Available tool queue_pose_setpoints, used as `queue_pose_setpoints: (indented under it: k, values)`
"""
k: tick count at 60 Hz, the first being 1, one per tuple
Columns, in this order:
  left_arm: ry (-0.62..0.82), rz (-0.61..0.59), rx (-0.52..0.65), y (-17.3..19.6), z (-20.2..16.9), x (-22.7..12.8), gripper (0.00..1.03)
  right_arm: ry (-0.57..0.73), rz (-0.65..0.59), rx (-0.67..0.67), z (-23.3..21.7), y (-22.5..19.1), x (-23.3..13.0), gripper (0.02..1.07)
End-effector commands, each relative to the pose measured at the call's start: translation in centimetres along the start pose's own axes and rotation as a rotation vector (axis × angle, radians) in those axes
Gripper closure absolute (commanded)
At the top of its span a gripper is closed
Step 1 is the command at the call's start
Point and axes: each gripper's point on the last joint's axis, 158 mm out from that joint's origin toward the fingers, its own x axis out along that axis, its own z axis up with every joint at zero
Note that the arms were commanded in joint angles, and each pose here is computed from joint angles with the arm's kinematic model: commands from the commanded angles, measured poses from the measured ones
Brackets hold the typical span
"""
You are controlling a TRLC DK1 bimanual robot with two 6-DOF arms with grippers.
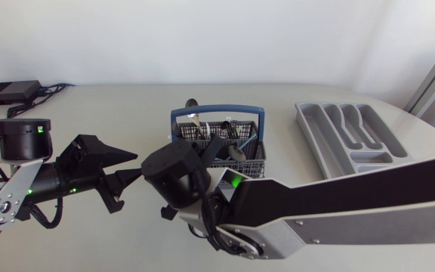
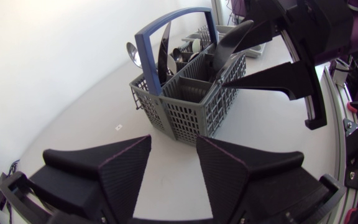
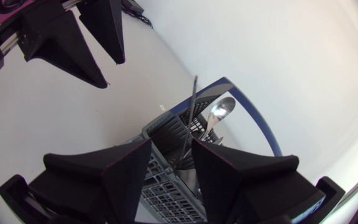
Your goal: Sort the cutlery from the basket into the organizer compartments.
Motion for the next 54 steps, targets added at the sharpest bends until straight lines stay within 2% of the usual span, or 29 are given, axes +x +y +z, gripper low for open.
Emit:
queue_pose_setpoints:
  k: [1,7,16,23,54]
  values:
    - [0.003,-0.022,-0.024,-0.7,-0.4,0.3,0.52,0.026,-0.025,0.023,-0.6,-0.3,1.0,0.68]
    - [0.003,-0.022,-0.024,-0.7,-0.4,0.3,0.52,0.035,-0.025,0.02,-0.8,-0.1,1.4,0.71]
    - [0.001,-0.031,-0.02,-1.1,-0.3,0.4,0.52,0.067,-0.03,0.024,-1.6,-0.3,2.0,0.94]
    - [-0.003,-0.036,-0.02,-1.3,-0.1,0.4,0.52,0.069,-0.034,0.038,-1.6,-0.9,1.9,1.01]
    - [-0.014,-0.053,0.009,-2.9,1.1,0.0,0.52,-0.026,0.056,0.063,3.2,-3.0,-0.4,1.01]
